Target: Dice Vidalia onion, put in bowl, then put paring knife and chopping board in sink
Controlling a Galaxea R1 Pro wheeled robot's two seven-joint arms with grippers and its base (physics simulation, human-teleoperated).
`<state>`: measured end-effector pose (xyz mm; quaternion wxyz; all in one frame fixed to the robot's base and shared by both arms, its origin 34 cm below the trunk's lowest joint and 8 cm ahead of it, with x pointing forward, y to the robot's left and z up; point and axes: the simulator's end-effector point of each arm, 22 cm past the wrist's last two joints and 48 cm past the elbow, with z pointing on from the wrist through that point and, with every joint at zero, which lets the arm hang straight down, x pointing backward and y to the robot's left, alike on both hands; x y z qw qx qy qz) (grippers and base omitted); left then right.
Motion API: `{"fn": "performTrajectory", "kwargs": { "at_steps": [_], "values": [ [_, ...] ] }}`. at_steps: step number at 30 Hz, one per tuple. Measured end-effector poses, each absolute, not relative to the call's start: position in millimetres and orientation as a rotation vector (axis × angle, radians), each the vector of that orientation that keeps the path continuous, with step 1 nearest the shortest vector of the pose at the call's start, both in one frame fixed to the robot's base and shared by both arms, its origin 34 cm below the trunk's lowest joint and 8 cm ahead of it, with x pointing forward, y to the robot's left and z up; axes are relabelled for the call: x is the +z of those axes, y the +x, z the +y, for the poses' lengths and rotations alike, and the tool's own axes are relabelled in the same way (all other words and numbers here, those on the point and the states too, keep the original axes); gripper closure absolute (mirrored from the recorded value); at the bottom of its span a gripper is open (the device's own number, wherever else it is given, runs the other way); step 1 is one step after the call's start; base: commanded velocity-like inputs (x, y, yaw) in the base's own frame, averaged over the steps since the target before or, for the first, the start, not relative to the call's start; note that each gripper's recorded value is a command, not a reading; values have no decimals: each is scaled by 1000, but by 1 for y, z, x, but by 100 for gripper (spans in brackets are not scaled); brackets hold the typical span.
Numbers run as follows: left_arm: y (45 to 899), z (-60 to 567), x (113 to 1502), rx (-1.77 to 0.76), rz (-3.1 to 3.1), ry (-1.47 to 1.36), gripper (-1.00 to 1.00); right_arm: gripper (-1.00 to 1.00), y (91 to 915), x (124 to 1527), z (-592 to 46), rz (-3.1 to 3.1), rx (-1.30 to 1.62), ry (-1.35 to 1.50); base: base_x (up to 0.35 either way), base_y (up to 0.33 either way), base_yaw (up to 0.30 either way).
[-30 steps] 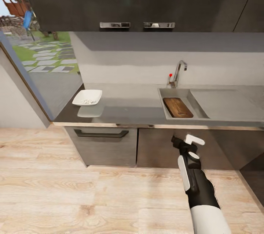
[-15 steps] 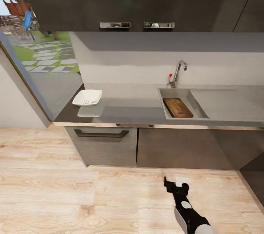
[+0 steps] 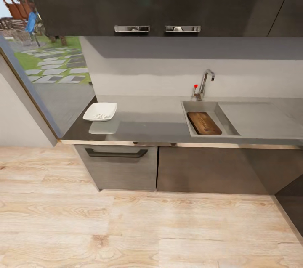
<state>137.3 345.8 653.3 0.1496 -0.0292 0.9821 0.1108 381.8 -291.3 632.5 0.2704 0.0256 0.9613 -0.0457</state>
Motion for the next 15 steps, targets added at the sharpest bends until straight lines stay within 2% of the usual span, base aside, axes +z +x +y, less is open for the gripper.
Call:
{"fn": "performTrajectory", "kwargs": {
  "at_steps": [9, 15],
  "values": [
    [124, 345, 650, 326, 2872, -84, -100, -100, 221, 615, -306, 2829, -164, 55, 0, 0, 0],
    [66, 326, 641, 313, 3138, -67, -100, -100, 135, 618, -309, 2981, -181, 48, 0, 0, 0]
  ]
}}
